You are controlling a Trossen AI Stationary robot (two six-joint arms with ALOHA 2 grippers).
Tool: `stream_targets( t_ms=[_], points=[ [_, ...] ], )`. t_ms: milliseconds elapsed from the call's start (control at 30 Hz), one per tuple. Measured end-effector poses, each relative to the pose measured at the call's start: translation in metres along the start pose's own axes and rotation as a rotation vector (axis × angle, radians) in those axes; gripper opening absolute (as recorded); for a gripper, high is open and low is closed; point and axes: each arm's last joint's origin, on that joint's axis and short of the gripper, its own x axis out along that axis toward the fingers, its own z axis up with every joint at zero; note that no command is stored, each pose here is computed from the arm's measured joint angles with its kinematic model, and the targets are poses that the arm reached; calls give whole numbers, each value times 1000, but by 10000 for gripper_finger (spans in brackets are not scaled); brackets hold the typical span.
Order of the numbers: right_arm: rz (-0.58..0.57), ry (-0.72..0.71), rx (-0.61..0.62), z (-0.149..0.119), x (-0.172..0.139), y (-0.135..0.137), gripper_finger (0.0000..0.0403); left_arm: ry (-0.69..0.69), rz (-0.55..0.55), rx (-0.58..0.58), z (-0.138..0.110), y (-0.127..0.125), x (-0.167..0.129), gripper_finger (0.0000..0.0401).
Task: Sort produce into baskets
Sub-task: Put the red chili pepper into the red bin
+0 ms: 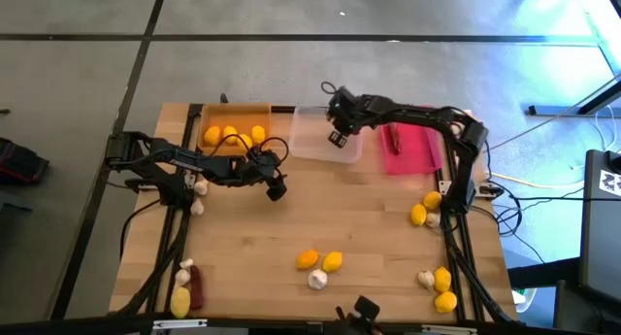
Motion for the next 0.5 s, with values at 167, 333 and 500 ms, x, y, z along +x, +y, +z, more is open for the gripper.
stream_targets(
  t_ms=[167, 333, 500],
  points=[
    [-9, -21, 6, -6, -60, -8, 89, -3, 0, 7, 0, 0, 0, 280],
    [-89, -40, 57, -40, -104, -21, 87, -2, 2, 7, 1, 1, 0, 280],
    [-129, -6, 177, -93, -115, -36, 89, -1, 3, 14, 0, 1, 0, 280]
  ],
)
